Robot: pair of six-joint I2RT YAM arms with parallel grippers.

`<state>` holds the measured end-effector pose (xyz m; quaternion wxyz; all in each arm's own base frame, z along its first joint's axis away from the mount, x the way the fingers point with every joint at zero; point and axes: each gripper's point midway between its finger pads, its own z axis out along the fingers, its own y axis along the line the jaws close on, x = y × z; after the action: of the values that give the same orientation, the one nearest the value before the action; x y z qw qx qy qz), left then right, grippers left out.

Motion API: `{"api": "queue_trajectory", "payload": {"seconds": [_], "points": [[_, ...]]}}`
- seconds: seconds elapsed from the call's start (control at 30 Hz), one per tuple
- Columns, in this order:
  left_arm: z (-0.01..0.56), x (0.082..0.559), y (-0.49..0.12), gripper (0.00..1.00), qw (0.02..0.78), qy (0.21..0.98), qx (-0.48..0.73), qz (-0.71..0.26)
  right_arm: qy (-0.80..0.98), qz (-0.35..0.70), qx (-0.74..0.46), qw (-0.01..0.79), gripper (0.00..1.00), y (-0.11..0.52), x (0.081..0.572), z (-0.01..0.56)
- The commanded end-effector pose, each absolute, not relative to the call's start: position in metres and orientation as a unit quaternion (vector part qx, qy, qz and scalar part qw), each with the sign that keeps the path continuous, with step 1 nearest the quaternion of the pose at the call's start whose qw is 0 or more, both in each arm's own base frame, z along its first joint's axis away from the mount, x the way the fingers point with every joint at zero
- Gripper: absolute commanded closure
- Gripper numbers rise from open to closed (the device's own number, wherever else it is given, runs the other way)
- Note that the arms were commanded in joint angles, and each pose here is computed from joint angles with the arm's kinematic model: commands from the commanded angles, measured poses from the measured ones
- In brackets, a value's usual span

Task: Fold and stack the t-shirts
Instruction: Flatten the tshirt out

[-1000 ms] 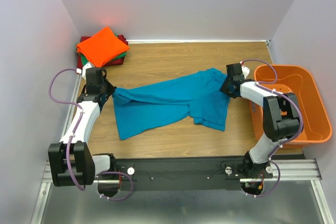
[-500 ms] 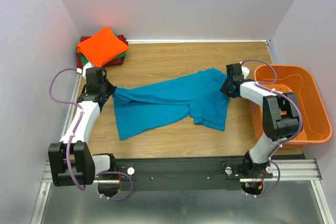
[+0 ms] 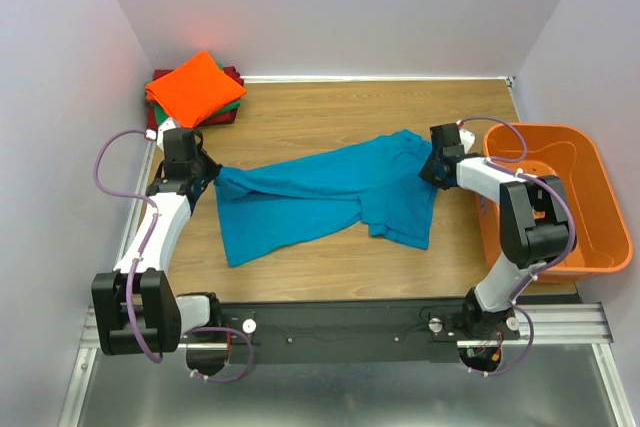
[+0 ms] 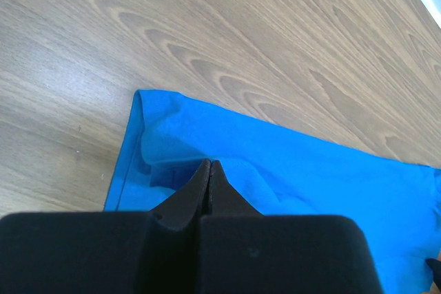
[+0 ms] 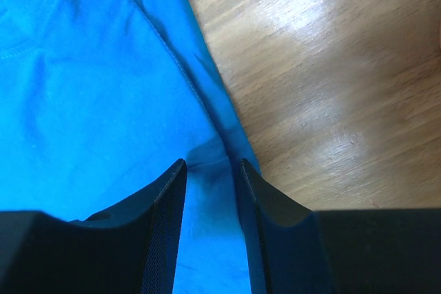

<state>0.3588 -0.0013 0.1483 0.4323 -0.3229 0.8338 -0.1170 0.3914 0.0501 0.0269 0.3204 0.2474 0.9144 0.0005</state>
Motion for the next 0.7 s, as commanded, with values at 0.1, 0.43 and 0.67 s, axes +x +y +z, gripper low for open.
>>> {"api": "queue_trajectory", "payload": {"seconds": [0.1,0.43,0.67], "points": [[0.156,0.364,-0.002,1.00,0.443,0.830,-0.315,-0.126,0.910,-0.002,0.258,0.324,0.57,0.048,0.389,0.023],[0.164,0.366,-0.004,1.00,0.450,0.828,-0.308,-0.134,0.907,0.018,0.253,0.337,0.90,0.055,0.399,0.038],[0.194,0.370,-0.002,1.00,0.479,0.816,-0.294,-0.134,0.887,0.049,0.245,0.388,0.99,0.059,0.413,0.094]]}}
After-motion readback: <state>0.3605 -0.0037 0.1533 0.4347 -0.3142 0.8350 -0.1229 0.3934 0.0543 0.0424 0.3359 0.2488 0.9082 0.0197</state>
